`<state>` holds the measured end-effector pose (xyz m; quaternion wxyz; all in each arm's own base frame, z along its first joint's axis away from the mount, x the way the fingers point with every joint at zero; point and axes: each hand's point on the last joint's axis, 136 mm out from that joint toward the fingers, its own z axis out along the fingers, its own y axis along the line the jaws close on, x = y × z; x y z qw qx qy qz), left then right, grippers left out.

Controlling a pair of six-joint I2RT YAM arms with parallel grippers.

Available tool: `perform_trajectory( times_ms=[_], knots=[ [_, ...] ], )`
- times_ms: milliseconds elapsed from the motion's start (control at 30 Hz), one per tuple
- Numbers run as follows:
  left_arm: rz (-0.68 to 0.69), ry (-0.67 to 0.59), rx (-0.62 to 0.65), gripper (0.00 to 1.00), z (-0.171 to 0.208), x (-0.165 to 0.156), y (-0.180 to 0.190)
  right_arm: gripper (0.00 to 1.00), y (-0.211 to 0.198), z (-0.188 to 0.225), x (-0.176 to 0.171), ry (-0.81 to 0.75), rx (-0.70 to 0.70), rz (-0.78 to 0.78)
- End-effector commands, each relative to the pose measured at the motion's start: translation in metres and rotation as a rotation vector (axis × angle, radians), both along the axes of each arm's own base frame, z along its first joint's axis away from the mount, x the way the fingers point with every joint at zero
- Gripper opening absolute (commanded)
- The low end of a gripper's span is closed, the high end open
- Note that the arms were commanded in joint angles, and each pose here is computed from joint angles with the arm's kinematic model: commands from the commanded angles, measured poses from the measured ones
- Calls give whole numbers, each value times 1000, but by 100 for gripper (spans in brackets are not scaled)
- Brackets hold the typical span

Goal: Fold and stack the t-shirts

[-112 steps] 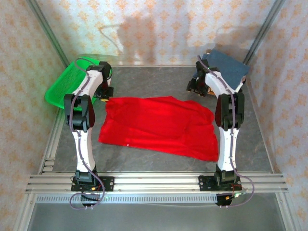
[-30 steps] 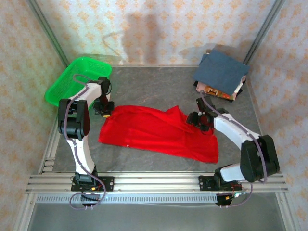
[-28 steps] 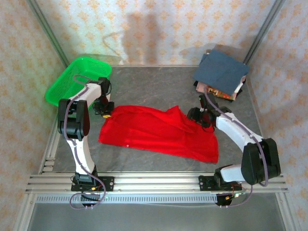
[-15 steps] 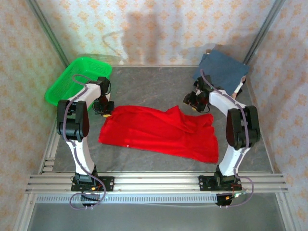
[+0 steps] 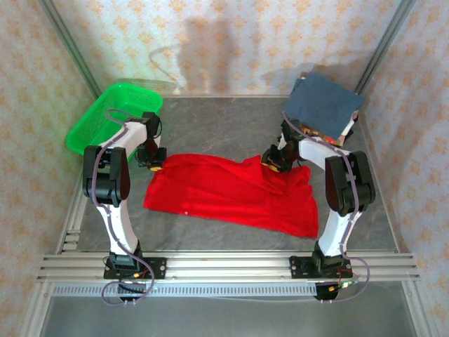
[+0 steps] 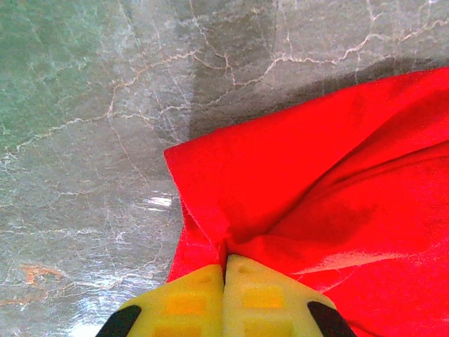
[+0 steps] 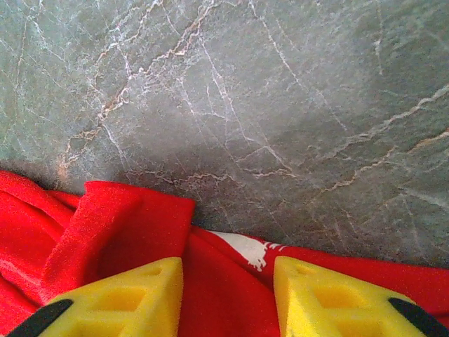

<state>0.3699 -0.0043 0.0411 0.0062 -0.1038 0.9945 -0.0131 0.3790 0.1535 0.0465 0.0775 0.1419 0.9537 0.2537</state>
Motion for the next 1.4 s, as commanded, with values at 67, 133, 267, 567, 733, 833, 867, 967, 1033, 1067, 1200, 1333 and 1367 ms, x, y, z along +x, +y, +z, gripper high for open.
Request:
perform_trajectory(
  times_ms=[67,133,267,567,733,833,867,967,1033,1067,1200,1333,1367],
  knots=[
    [-2,-16,4,1,6,3,-1,34,2,6,-1,-43,2,14],
    [-1,-13,6,1,5,3,-1,29,5,10,3,-55,14,4],
    [-1,-13,8,1,5,3,-1,13,5,19,6,-71,7,16],
    [1,-9,10,1,3,3,0,0,-3,52,13,-128,-36,36],
    [3,-8,8,1,1,3,0,0,-10,58,15,-134,-66,39],
    [4,-6,9,1,1,2,0,0,-17,60,16,-135,-71,13],
    [3,-5,9,1,1,2,0,0,-21,59,17,-127,-65,-5],
    [2,-2,10,1,0,2,0,0,-31,56,22,-114,-15,-73],
    [0,0,9,0,-1,1,0,0,-34,53,24,-103,-8,-81],
    [-2,1,8,1,-1,0,0,0,-35,50,24,-88,-19,-75],
    [-6,6,16,0,-1,-2,1,0,-36,38,12,-40,-43,-44],
    [-9,11,20,0,-2,-6,2,0,-27,43,-8,-70,-32,-2],
    [-7,11,20,0,-3,-6,2,0,-29,40,-14,-53,-47,-4]
  ],
)
